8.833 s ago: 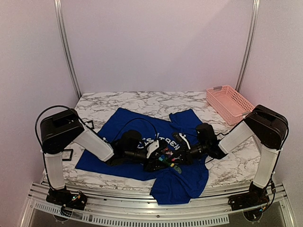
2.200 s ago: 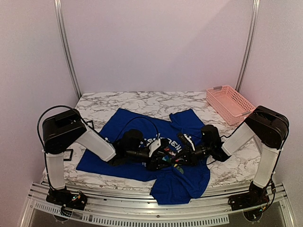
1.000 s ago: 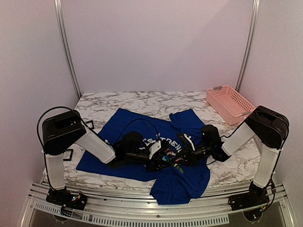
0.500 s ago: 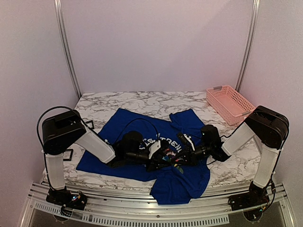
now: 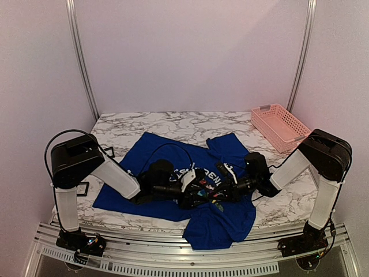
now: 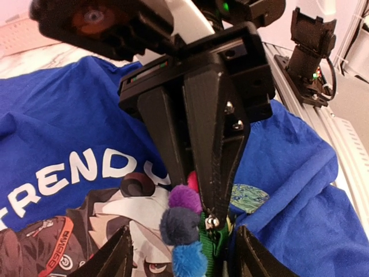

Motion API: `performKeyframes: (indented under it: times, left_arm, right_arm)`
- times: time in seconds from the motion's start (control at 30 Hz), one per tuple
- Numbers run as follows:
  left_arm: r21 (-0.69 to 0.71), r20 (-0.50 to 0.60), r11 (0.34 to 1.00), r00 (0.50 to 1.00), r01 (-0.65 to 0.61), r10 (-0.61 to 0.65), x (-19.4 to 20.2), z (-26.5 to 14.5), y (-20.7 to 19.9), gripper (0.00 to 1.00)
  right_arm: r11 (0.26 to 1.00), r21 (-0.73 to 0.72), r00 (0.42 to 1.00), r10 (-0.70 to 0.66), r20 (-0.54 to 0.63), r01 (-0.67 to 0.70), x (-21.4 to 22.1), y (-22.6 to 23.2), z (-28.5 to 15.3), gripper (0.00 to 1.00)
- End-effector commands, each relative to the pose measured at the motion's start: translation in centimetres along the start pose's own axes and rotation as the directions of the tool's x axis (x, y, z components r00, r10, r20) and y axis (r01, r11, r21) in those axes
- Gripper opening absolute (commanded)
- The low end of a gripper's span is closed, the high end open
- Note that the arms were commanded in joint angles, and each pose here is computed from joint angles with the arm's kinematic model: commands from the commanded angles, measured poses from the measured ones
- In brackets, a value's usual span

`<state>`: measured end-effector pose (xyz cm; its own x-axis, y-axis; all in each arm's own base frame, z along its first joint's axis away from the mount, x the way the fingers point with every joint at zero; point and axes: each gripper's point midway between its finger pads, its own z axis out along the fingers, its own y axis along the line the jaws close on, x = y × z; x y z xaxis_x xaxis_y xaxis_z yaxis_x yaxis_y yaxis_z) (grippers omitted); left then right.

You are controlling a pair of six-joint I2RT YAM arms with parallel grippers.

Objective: Pin the brooch onto the clothing
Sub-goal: Pin the clothing with brooches onto the flattened clothing.

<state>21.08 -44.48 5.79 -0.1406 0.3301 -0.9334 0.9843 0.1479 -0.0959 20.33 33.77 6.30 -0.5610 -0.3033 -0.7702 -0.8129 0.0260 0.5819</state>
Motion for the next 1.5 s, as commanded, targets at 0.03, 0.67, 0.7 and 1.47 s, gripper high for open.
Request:
performKeyframes:
  times: [0.03, 0.67, 0.7, 1.47]
  left_arm:
    - [-0.113, 0.022, 0.993, 1.0, 0.015, -0.012, -1.2, -0.5, 1.3, 0.56]
    - [-0.08, 0.03, 0.997, 0.999, 0.019, -0.016, -1.4, -0.7, 0.2, 0.68]
    - [-0.099, 0.033, 0.995, 0.999, 0.021, -0.018, -1.5, -0.7, 0.3, 0.69]
    - [0.074, 0.039, 0.997, 0.999, -0.025, 0.022, -0.9, -1.6, -1.4, 0.73]
  right_arm:
    - [1.0, 0.006, 1.0, -0.01, 0.016, 0.01, -0.7, 0.4, -0.2, 0.0]
    - [0.999, 0.048, 0.999, 0.021, 0.047, -0.023, -1.3, -0.3, -0.6, 0.0]
    - [0.998, 0.058, 0.998, 0.028, 0.053, -0.032, -1.4, -0.4, -0.7, 0.0]
    - [0.993, 0.089, 0.997, 0.071, 0.019, -0.073, -0.1, 0.2, -0.2, 0.0]
